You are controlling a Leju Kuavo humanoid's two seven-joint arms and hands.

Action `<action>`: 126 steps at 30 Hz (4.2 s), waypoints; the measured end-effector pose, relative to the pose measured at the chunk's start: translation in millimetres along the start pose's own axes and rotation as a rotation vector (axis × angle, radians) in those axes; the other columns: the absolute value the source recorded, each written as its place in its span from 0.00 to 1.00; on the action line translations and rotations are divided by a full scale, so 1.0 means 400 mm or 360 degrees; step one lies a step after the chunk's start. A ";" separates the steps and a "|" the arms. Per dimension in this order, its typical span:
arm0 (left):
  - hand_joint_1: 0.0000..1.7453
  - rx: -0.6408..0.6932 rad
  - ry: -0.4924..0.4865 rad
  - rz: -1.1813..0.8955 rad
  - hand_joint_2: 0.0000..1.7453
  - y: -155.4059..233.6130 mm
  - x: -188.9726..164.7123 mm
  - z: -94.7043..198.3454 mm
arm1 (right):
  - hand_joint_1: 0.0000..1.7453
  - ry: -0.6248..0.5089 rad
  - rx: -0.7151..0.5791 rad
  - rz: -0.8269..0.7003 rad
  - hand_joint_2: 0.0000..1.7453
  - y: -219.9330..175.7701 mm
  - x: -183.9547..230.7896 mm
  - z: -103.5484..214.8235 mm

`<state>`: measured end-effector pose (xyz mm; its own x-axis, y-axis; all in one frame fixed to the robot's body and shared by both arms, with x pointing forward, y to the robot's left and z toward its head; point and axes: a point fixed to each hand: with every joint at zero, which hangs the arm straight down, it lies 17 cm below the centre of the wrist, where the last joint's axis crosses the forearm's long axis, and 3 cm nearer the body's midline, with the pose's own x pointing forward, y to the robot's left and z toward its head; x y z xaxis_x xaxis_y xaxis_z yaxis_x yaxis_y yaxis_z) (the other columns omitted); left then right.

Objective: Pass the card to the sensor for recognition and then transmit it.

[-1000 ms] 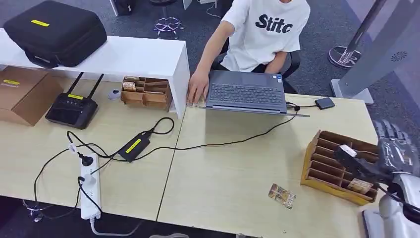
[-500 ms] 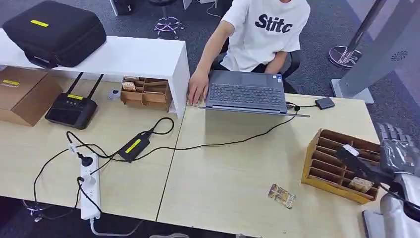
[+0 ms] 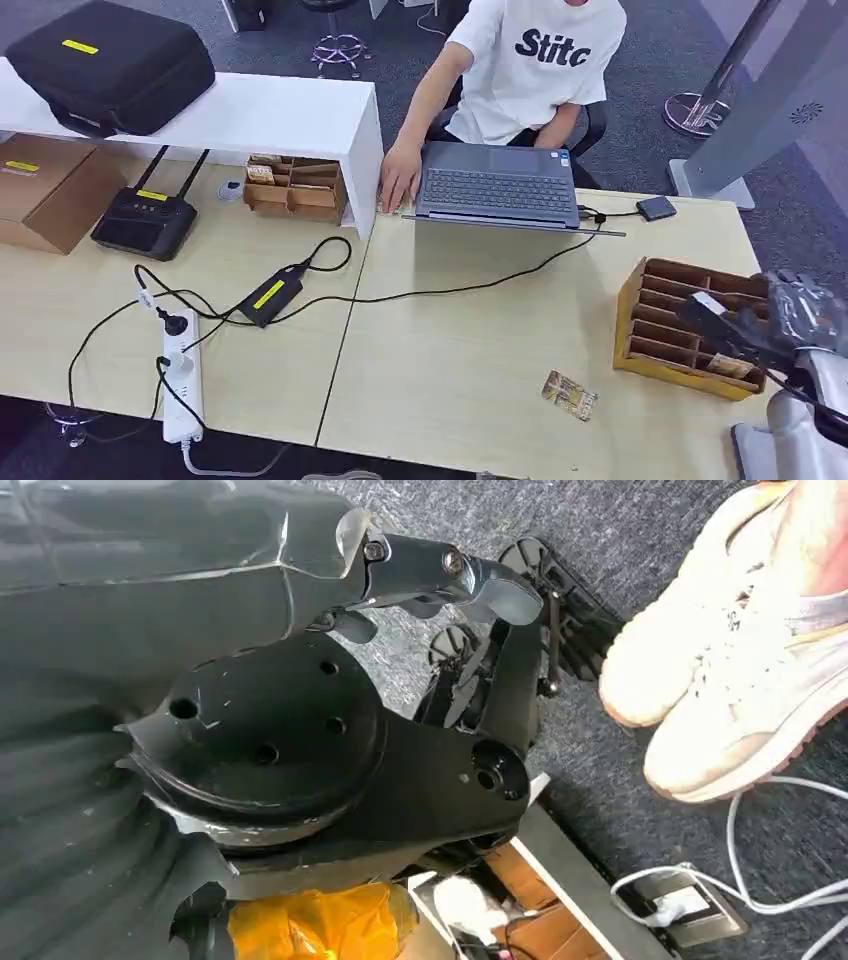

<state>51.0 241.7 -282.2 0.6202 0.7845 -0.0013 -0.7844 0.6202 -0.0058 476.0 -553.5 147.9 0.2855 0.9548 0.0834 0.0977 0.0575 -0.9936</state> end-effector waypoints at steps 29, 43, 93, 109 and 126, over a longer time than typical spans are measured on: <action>0.00 -0.0001 -0.0001 0.0001 1.00 0.001 0.002 0.000 | 1.00 -0.0066 -0.0130 -0.0033 1.00 -0.064 0.031 -0.016; 0.00 -0.0003 -0.0019 0.0001 1.00 -0.001 0.004 0.000 | 1.00 -0.0294 -0.0511 -0.0158 1.00 -0.333 0.192 -0.018; 0.00 -0.0031 -0.0016 -0.0029 1.00 -0.023 0.021 0.003 | 0.00 -0.0912 -0.0208 0.0042 1.00 -0.239 0.864 -0.070; 0.00 0.0006 -0.0010 0.0025 1.00 0.005 -0.003 -0.001 | 0.00 -0.0706 0.0026 -0.1103 1.00 -0.133 0.457 0.011; 0.00 0.0024 0.0000 0.0083 1.00 0.002 -0.014 -0.001 | 0.00 -0.0310 -0.0434 -0.2004 1.00 -0.277 -0.116 0.139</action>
<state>47.0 238.0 -282.4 0.5783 0.8158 -0.0011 -0.8158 0.5783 0.0091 398.7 -587.9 250.0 -0.2833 0.3163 0.9054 0.3909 0.9002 -0.1921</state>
